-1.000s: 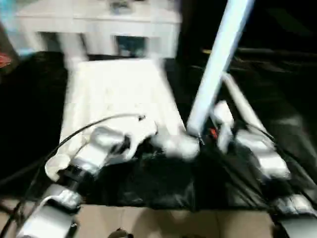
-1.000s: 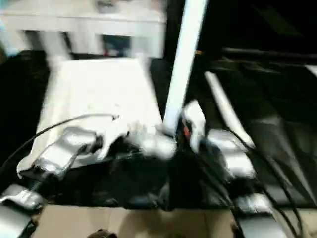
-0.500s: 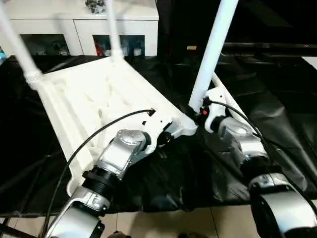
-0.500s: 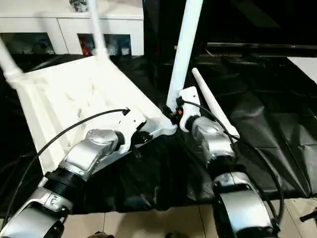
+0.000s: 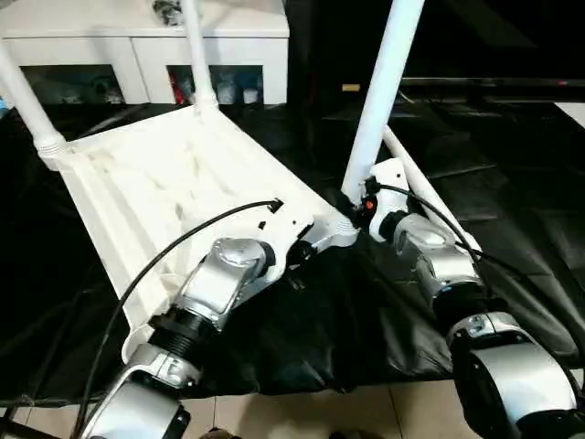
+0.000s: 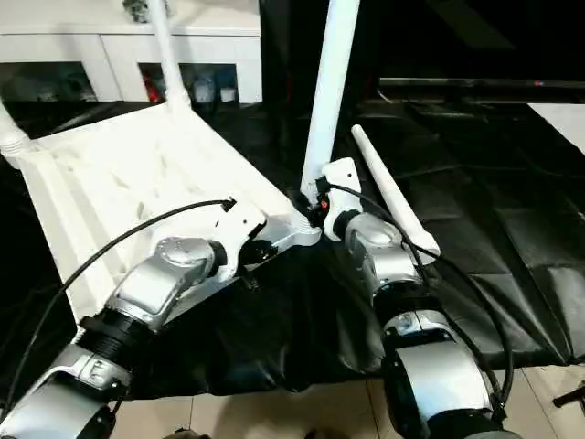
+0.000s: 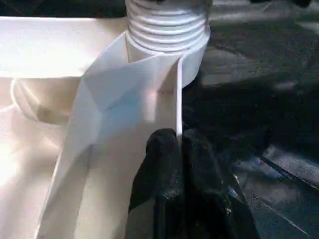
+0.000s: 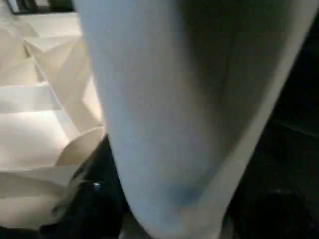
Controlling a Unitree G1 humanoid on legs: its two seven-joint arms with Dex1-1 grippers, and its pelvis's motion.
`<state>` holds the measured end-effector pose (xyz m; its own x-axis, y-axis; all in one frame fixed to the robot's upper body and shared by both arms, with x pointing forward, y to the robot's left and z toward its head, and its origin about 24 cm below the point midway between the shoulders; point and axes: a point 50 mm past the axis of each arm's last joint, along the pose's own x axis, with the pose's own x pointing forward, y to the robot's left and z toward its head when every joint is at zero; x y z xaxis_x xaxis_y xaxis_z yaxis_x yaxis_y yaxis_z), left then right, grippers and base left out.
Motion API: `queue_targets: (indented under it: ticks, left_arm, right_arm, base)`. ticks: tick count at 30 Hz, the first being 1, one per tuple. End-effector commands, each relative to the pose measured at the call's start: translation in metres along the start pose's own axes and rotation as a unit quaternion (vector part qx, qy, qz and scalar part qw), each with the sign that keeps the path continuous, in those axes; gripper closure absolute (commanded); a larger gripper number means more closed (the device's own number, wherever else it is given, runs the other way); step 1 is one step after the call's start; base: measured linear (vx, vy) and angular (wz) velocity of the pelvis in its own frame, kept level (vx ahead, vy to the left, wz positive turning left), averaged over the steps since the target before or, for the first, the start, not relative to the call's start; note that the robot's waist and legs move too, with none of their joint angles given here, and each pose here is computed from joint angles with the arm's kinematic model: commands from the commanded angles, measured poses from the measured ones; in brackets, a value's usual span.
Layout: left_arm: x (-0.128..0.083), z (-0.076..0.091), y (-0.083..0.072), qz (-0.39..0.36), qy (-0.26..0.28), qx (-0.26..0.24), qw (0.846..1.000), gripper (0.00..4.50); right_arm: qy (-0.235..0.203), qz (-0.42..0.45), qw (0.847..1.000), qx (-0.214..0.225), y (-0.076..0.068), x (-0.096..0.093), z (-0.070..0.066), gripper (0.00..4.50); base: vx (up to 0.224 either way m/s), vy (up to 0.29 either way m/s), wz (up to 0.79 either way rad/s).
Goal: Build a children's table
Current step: Insert table leg to table base
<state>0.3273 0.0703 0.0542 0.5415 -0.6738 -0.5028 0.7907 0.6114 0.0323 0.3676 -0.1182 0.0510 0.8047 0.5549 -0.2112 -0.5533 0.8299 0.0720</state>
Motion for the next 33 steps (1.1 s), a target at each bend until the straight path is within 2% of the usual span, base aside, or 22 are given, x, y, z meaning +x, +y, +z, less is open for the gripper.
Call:
queue_targets:
  ticks: [1, 9, 12, 22, 27, 33]
  left_arm:
    - [-0.008, 0.043, -0.003, -0.011, -0.093, 0.043, 0.995, 4.50]
    - [-0.012, 0.042, -0.002, -0.034, -0.092, 0.056, 0.994, 4.50]
    - [-0.015, 0.038, -0.001, -0.052, -0.086, 0.084, 0.991, 4.50]
    - [-0.026, 0.024, -0.002, -0.137, -0.081, 0.116, 0.980, 4.50]
    - [-0.033, 0.018, -0.005, -0.201, -0.087, 0.136, 0.966, 4.50]
    - [-0.038, 0.007, -0.008, -0.246, -0.065, 0.147, 0.956, 4.50]
  right_arm:
    - [0.073, 0.020, 0.997, 0.025, 0.010, -0.003, -0.034, 1.55]
    - [0.042, 0.046, 0.998, 0.016, 0.008, -0.002, -0.019, 0.87]
    - [0.031, 0.082, 0.996, -0.009, 0.005, -0.007, -0.011, 0.58]
    - [0.042, 0.175, 0.982, -0.062, -0.003, -0.033, -0.012, 0.58]
    - [0.045, 0.233, 0.967, -0.090, 0.000, -0.048, -0.014, 0.58]
    - [0.057, 0.303, 0.944, -0.115, 0.007, -0.065, -0.016, 0.58]
  base:
    - [0.000, 0.000, 0.00]
    - [0.000, 0.000, 0.00]
    - [0.000, 0.000, 0.00]
    - [0.000, 0.000, 0.00]
    - [0.000, 0.000, 0.00]
    - [0.000, 0.000, 0.00]
